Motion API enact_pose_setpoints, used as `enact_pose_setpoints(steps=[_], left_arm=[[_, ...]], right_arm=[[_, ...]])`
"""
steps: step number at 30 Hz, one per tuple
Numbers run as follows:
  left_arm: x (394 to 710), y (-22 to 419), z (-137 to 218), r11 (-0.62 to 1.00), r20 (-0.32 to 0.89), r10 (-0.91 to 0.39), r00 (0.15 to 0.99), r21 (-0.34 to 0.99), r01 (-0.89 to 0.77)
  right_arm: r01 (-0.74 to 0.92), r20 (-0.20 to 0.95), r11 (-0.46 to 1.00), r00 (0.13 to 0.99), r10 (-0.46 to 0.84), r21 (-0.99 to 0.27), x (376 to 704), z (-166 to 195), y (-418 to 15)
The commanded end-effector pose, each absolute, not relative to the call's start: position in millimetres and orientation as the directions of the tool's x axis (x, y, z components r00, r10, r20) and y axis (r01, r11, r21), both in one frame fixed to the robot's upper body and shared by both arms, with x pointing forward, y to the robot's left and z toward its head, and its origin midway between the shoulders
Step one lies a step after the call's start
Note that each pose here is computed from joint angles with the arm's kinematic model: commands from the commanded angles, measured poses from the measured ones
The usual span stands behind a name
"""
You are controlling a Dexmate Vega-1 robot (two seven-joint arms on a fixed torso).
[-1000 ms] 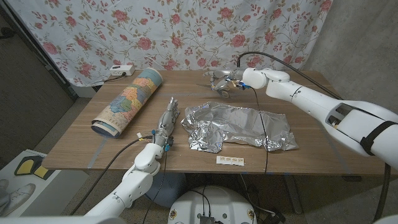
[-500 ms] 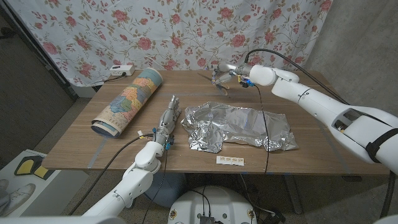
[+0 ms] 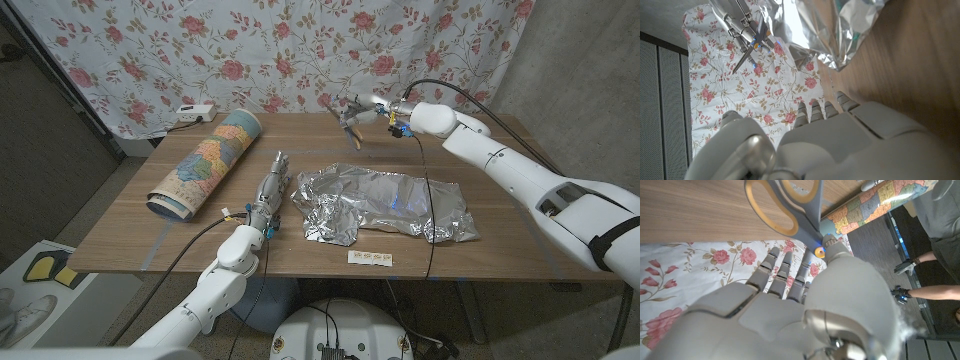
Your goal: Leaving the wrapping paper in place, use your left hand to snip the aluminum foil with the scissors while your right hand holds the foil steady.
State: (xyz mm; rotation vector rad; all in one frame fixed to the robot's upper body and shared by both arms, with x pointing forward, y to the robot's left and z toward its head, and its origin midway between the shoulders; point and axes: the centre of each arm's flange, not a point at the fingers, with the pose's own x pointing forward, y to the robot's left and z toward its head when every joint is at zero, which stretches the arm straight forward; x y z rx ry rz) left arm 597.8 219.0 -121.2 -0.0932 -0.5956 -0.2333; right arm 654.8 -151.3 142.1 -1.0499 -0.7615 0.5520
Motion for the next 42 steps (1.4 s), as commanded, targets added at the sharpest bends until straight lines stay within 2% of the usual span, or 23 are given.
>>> enact_pose_setpoints(steps=[1,19,28,42], left_arm=[[597.0,216.6,-117.0,0.968,0.58,-0.198,0.79,-0.012,0.252],[591.0,211.7,-106.8,0.965,0.602,-0.208,0.771,-0.001,0.262],[585.5,213.0,-99.3,0.966,0.623,-0.208,0.754,0.009,0.259],[574.4,223.5,-99.3,0.97,0.639,-0.192,0.745,0.01,0.242]], right_arm=[[-0.166,0.347,0.519,0.572,0.743,-0.838,647.1,142.0,-162.1],[-0.241,0.383,0.567,0.529,0.757,-0.787,638.0,134.8,-171.5],[-0.312,0.433,0.631,0.513,0.741,-0.71,632.6,133.4,-176.5],[-0.372,0.414,0.632,0.517,0.749,-0.68,629.3,124.8,-185.2]])
